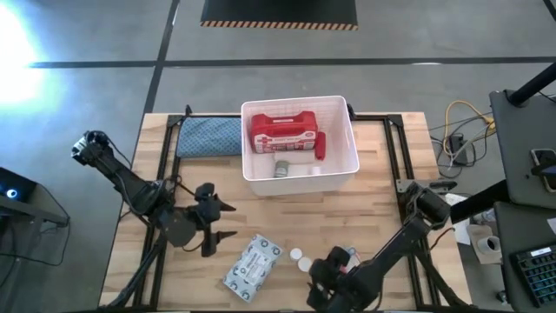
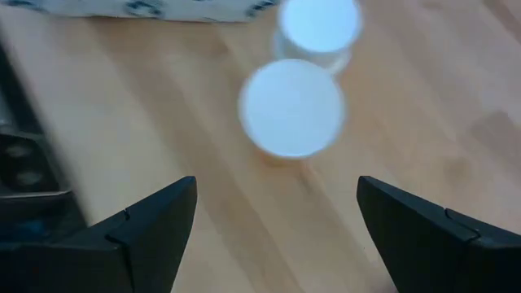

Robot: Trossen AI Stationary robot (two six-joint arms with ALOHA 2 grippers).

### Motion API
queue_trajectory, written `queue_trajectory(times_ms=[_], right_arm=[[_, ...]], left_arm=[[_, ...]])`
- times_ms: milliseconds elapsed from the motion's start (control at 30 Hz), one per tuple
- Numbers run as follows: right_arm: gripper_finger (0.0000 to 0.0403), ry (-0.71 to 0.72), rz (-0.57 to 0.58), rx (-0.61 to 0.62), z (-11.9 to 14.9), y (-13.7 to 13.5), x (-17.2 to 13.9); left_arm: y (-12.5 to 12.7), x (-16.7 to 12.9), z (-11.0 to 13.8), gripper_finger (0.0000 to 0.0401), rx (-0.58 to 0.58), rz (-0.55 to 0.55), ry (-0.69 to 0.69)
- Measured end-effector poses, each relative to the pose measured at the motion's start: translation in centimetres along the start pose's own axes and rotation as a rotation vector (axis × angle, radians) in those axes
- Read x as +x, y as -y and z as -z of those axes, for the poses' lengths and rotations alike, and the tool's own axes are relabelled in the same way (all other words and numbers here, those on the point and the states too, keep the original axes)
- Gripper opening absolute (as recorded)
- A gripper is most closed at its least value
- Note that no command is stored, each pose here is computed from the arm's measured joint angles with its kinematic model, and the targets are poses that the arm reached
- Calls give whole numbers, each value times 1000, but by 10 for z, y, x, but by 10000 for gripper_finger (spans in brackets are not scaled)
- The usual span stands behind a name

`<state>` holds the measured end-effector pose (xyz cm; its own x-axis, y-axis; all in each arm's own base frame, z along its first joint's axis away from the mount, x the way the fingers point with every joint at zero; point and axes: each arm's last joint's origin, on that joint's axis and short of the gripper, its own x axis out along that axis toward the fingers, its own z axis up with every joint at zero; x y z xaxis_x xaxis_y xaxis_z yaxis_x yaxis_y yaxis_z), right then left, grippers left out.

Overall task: Pick & place medical supplies in basket/bin
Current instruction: Put the yellow medicine bottle into the bin

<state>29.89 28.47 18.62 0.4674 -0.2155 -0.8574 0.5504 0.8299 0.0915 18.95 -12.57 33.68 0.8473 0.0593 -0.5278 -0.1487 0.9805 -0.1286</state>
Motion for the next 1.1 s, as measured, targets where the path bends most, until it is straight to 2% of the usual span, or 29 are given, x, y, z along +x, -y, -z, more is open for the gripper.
queue_trajectory(times_ms=[267,567,900,1100], right_arm=[[329,18,31,-65,-12,5,10],[329,43,2,-147,-30,6,23],[329,54,-33,-110,-26,8,34],[329,73,-13,-95,-24,11,37]], left_arm=[[1,0,1,295,2,3,0],[1,0,1,295,-43,0,1],[1,0,1,295,-44,-1,1],[0,0,1,295,-45,-2,1]])
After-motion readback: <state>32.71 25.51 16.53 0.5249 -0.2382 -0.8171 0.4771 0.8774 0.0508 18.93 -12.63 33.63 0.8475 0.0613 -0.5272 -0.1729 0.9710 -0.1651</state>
